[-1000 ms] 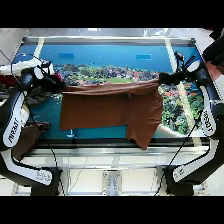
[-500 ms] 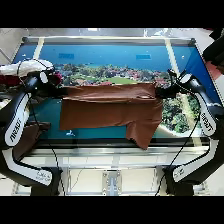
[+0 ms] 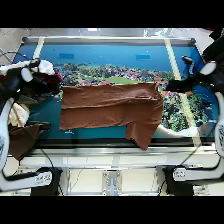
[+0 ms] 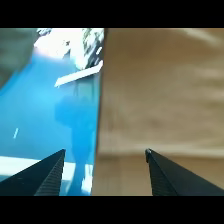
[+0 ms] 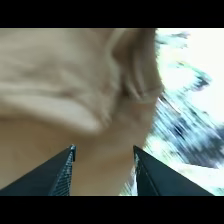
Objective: Fold the shirts.
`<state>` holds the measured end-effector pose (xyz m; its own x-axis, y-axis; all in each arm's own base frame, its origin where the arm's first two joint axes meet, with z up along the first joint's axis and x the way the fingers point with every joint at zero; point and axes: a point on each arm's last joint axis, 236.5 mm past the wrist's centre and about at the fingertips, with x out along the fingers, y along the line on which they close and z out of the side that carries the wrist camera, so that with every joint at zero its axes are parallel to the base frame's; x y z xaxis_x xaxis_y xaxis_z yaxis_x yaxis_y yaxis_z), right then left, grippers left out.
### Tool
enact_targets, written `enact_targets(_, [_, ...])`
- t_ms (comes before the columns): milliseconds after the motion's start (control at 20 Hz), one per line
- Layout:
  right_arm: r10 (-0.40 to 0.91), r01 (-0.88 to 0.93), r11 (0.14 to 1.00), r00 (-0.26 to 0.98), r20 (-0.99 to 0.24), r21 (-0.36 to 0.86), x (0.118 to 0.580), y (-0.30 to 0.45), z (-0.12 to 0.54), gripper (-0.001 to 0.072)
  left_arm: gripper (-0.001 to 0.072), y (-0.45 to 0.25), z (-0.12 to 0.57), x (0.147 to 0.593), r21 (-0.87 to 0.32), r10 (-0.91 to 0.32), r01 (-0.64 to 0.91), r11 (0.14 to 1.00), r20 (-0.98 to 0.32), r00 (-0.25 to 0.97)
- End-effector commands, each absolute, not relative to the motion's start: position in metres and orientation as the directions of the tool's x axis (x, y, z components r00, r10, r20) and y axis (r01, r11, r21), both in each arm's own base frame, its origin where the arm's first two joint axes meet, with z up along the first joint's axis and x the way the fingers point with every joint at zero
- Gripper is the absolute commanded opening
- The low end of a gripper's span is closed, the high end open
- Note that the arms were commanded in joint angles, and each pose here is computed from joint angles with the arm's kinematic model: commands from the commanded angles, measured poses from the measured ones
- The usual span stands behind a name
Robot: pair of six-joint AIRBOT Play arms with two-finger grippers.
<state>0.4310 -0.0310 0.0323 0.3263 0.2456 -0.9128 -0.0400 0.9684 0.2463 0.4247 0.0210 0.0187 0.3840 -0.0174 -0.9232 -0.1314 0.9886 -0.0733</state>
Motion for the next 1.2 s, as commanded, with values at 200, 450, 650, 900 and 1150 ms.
enact_targets(200, [0.450, 0.234, 0.852, 0.129, -0.884, 0.468, 0.251, 0.012, -0.049, 0.0415, 0.0578, 0.025, -0.062, 0.265, -0.326, -0.034, -0.652, 0.685, -0.908, 0.418])
enact_targets(450, [0.582, 0.349, 0.742, 0.089, -0.808, 0.573, 0.213, 0.061, -0.096, 0.0415, 0.0577, -0.012, -0.092, 0.244, -0.473, -0.190, -0.741, 0.476, -0.878, 0.439])
enact_targets(650, [0.584, 0.338, 0.746, 0.083, -0.808, 0.574, 0.211, 0.069, -0.100, 0.0415, 0.0577, -0.013, -0.094, 0.261, -0.529, -0.193, -0.753, 0.391, -0.847, 0.496])
enact_targets(900, [0.607, 0.349, 0.717, 0.112, -0.787, 0.603, 0.217, 0.074, -0.095, 0.0414, 0.0547, -0.014, -0.111, 0.268, -0.525, -0.208, -0.781, 0.337, -0.851, 0.482])
enact_targets(1150, [0.619, 0.357, 0.700, 0.128, -0.775, 0.619, 0.221, 0.077, -0.092, 0.0414, 0.0200, -0.017, -0.114, 0.278, -0.554, -0.225, -0.778, 0.295, -0.832, 0.507])
